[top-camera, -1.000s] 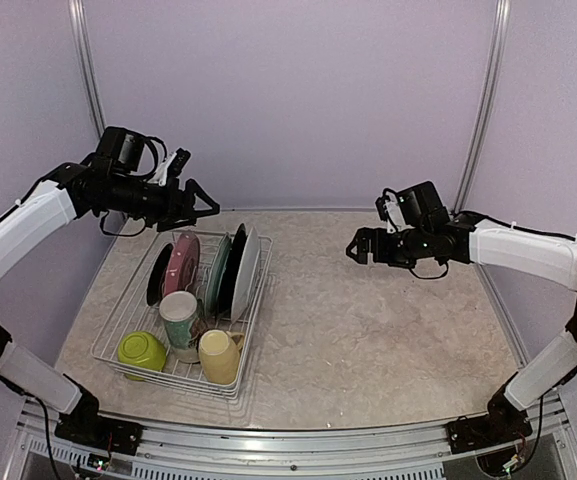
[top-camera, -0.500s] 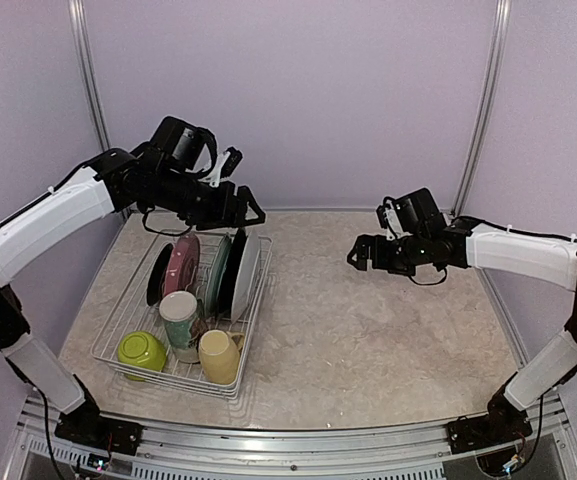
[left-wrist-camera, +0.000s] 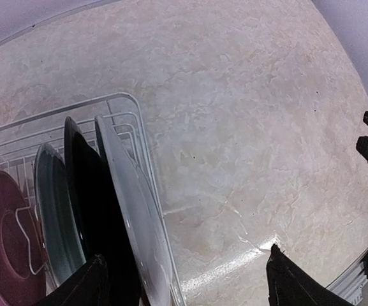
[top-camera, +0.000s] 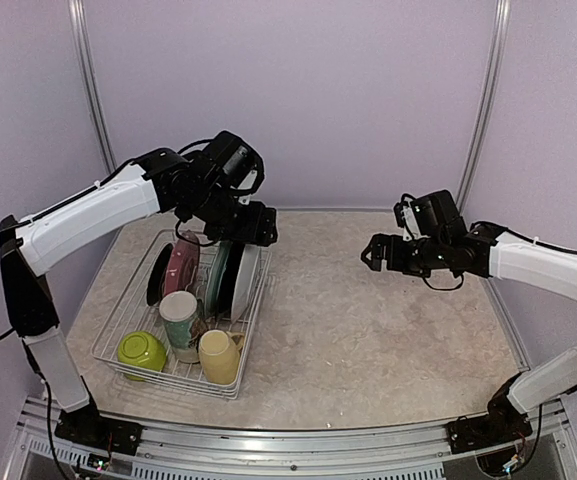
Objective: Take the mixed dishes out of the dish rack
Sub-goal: Grab the plate from the dish rack.
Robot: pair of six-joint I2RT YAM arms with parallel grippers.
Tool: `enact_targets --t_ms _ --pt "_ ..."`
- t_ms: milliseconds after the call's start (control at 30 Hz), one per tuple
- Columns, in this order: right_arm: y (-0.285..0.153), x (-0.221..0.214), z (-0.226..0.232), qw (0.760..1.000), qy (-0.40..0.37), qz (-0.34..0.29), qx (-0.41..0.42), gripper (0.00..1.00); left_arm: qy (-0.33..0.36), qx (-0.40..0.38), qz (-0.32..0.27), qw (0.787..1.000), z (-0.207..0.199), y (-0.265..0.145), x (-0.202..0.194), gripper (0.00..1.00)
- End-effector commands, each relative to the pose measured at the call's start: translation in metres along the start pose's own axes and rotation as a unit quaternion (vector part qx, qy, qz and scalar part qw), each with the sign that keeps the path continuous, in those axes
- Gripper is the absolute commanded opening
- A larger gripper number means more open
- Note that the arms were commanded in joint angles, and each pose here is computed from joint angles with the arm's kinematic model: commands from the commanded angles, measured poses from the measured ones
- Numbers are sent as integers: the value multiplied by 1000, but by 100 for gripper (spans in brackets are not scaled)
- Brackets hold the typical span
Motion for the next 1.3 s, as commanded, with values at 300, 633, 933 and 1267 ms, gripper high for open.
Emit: enact_targets --t_ms 300,633,933,1267 --pt "-1 -17 -15 999 10 10 -44 99 -13 46 49 998 2 26 -8 66" --pt "-7 -18 -19 998 13 0 -54 99 -3 69 69 995 1 43 -18 52" --pt "-15 -17 -21 998 31 -16 -58 99 -5 93 85 992 5 51 -24 38" --pt "-17 -19 -27 996 43 -10 -83 99 -10 106 96 990 5 50 -22 19"
Point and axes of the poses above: each gripper's point midway between its finger pads, its own y axis out along the fingers, its own z axis along the line the jaws close on, x = y × z, the point moved 6 cm from there along -y, back along the fingers, and after that the axes turned 4 degrees about -y, right-handed, at the moved point
